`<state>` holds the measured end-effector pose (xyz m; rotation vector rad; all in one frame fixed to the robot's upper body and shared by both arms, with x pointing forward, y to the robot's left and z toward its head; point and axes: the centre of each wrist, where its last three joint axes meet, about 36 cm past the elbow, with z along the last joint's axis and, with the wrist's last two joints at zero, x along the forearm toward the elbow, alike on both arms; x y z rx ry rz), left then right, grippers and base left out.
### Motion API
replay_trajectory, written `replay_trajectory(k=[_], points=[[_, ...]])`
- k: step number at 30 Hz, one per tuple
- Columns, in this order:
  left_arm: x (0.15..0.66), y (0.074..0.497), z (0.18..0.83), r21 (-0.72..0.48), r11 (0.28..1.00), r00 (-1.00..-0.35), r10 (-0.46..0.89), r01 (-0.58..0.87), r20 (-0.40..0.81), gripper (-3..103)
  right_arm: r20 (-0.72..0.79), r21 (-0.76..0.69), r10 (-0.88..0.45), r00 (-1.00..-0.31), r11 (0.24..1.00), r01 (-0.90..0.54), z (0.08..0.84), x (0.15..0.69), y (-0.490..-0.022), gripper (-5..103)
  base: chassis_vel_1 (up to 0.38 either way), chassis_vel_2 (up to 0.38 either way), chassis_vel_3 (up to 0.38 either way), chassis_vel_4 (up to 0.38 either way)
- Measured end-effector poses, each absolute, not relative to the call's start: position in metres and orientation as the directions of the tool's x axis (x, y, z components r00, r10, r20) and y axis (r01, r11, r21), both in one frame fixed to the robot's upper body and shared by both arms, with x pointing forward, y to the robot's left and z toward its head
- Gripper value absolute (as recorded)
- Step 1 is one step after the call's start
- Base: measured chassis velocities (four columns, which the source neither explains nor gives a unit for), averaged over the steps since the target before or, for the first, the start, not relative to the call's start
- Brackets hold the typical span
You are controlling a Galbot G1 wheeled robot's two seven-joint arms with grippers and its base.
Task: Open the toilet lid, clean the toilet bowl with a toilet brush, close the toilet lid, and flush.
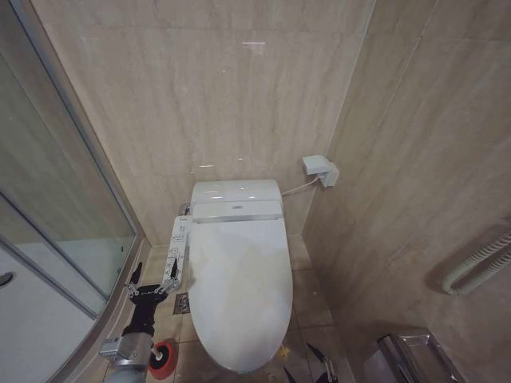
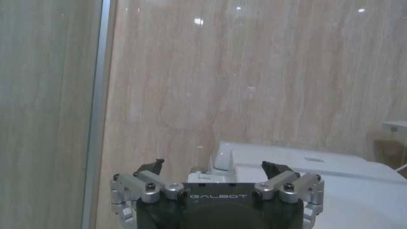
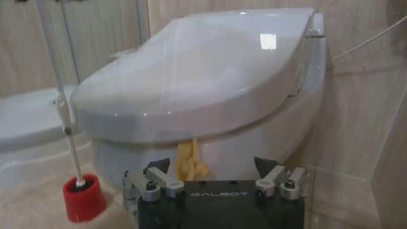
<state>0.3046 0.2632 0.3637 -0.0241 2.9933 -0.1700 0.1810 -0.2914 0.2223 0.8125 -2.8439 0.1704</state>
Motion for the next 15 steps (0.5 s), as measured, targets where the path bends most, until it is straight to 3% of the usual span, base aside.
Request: replay_trajectory(k=[7,15], points=[[0.307,0.262,0.362,-0.114,0.993,-0.990,-0.025,-0.008,-0.141,100,0.175,-0.009,-0.539,-0.824,0.836,-0.549,0.216,0.194,-0.291,89,0.000,0.000,0.000,0.000],[0.307,0.261,0.362,-0.114,0.993,-0.990,-0.024,-0.009,-0.138,100,0.186,-0.021,-0.529,-0.828,0.841,-0.541,0.205,0.204,-0.298,92,0.000,0.000,0.000,0.000]])
